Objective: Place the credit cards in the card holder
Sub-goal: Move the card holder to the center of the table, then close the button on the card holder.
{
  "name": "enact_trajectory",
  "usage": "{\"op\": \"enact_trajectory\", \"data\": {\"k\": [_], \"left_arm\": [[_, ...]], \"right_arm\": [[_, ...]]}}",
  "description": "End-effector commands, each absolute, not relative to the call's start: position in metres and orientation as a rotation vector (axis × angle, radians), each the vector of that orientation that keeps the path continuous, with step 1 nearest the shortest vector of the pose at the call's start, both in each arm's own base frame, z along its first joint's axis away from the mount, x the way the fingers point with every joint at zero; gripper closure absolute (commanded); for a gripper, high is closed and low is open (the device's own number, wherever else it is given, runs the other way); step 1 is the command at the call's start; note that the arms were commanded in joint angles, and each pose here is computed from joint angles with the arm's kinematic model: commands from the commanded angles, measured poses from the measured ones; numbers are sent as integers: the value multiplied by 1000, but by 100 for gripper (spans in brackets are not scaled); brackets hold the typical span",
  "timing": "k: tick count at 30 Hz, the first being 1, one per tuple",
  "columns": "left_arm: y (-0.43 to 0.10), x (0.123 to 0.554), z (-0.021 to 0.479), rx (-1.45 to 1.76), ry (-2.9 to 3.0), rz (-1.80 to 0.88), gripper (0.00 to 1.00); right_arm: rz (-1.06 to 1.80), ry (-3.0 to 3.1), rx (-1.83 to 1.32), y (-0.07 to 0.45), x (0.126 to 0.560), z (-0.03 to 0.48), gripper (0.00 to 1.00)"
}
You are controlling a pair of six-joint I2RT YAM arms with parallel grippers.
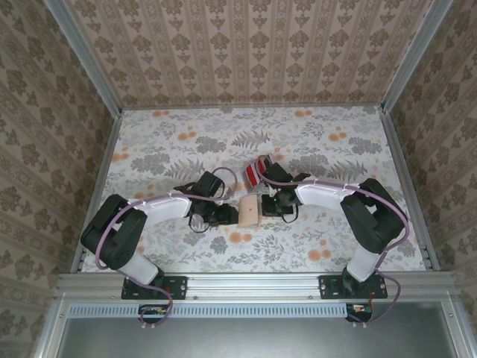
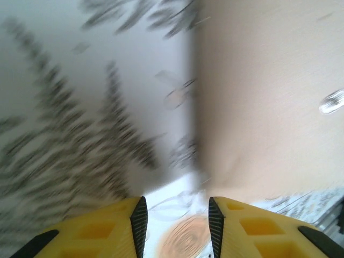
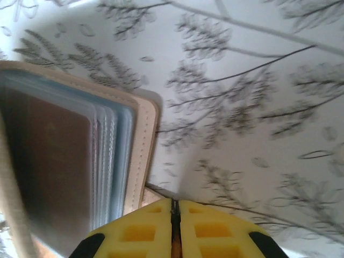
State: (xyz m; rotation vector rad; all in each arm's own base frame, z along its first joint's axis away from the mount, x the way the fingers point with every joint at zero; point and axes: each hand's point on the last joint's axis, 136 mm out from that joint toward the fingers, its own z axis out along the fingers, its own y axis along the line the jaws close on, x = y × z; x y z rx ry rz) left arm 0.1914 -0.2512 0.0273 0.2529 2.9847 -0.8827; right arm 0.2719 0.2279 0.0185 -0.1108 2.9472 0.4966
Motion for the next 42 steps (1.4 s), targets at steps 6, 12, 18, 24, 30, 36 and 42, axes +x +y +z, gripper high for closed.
{"op": "enact_trajectory", "data": {"k": [6, 12, 18, 24, 30, 36, 42], "left_arm": [[-234, 214, 36, 248, 3003, -745, 62], [-250, 248, 31, 259, 2946, -780, 65], [-273, 269, 43, 322, 2882, -803, 65], [-290, 268, 39, 396, 2894, -804, 66], [-301, 266, 33, 409, 2900, -821, 68], [-314, 265, 29, 449, 2912, -812, 68], [-314, 263, 25, 459, 2929, -794, 68]], "right_arm": [[324, 2961, -366, 204, 283, 14, 87], [209, 2899, -417, 197, 300, 17, 84], [152, 2796, -453, 192, 316, 35, 65], [287, 2700, -318, 197, 322, 74, 57], [274, 2742, 40, 167, 303, 97, 59], [177, 2845, 141, 166, 273, 76, 59], [88, 2872, 94, 182, 273, 66, 59]]}}
